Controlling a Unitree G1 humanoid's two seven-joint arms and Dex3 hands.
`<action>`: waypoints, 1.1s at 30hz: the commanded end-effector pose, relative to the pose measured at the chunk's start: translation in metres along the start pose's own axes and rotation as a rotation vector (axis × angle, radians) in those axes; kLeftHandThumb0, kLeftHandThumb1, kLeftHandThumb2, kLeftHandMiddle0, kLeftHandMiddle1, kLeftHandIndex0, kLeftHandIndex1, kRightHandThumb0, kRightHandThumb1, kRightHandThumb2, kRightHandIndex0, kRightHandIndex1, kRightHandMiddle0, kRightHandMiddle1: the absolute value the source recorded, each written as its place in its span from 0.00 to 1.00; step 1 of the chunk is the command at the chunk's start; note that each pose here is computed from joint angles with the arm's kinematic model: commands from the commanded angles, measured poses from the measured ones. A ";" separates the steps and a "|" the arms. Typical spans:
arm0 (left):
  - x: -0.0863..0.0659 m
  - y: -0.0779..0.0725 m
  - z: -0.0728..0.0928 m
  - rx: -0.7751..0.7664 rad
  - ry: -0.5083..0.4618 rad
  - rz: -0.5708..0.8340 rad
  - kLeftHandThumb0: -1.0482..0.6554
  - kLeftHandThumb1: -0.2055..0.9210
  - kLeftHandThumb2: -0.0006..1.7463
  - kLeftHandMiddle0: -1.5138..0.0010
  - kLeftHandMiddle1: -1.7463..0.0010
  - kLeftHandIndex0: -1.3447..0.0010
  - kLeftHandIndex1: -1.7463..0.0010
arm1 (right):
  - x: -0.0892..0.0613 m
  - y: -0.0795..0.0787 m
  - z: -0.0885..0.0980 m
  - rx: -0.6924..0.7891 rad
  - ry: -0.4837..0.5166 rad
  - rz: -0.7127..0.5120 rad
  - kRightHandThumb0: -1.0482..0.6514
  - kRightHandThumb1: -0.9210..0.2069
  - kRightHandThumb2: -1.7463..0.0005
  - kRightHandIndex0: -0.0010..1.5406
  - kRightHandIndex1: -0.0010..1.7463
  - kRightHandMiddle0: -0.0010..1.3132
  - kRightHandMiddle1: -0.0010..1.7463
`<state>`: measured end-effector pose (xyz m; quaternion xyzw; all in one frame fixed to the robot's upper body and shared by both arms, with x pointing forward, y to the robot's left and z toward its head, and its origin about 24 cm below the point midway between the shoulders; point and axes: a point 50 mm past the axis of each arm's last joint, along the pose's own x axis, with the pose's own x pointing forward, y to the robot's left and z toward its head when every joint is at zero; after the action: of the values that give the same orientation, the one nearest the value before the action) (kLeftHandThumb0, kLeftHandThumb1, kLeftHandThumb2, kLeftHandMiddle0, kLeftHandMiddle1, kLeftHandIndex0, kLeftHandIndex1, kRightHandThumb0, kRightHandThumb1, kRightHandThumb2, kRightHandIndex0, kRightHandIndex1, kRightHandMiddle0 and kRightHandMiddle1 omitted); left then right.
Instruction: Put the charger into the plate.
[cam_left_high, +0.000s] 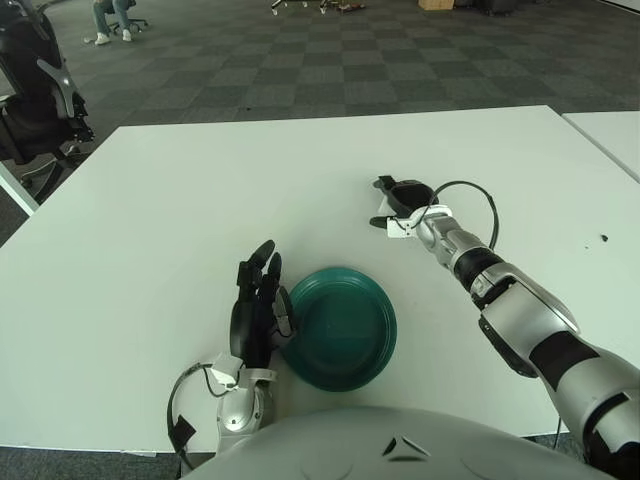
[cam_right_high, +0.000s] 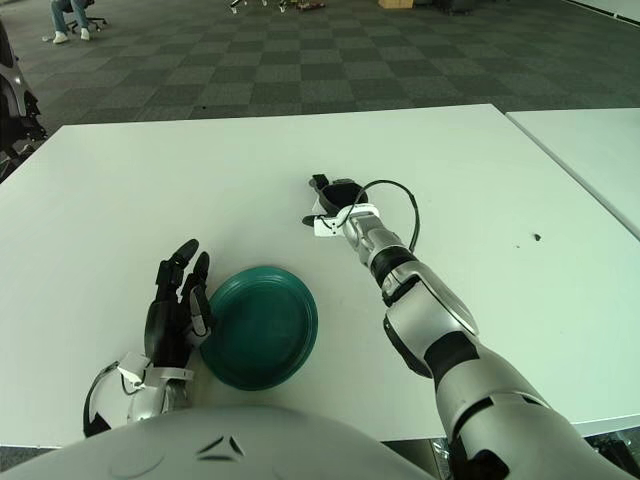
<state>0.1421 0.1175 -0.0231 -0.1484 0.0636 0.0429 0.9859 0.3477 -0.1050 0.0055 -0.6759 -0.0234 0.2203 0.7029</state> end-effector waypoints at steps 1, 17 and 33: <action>0.003 -0.007 -0.020 -0.068 0.095 0.021 0.07 1.00 0.53 0.75 0.99 0.98 0.50 | -0.022 0.059 0.000 -0.056 0.022 0.218 0.23 0.00 0.66 0.23 0.00 0.00 0.35; 0.003 -0.008 -0.020 -0.088 0.095 0.010 0.09 1.00 0.55 0.73 0.98 0.98 0.50 | -0.038 0.099 0.036 -0.095 -0.066 0.238 0.24 0.00 0.68 0.31 0.02 0.00 0.46; 0.003 -0.009 -0.021 -0.060 0.094 0.000 0.11 1.00 0.55 0.73 0.99 1.00 0.50 | -0.044 0.108 0.033 -0.062 -0.022 0.252 0.25 0.00 0.67 0.27 0.57 0.08 0.64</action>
<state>0.1428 0.1182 -0.0218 -0.1530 0.0597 0.0354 0.9858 0.3342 -0.0680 -0.0021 -0.6941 -0.1003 0.2020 0.6837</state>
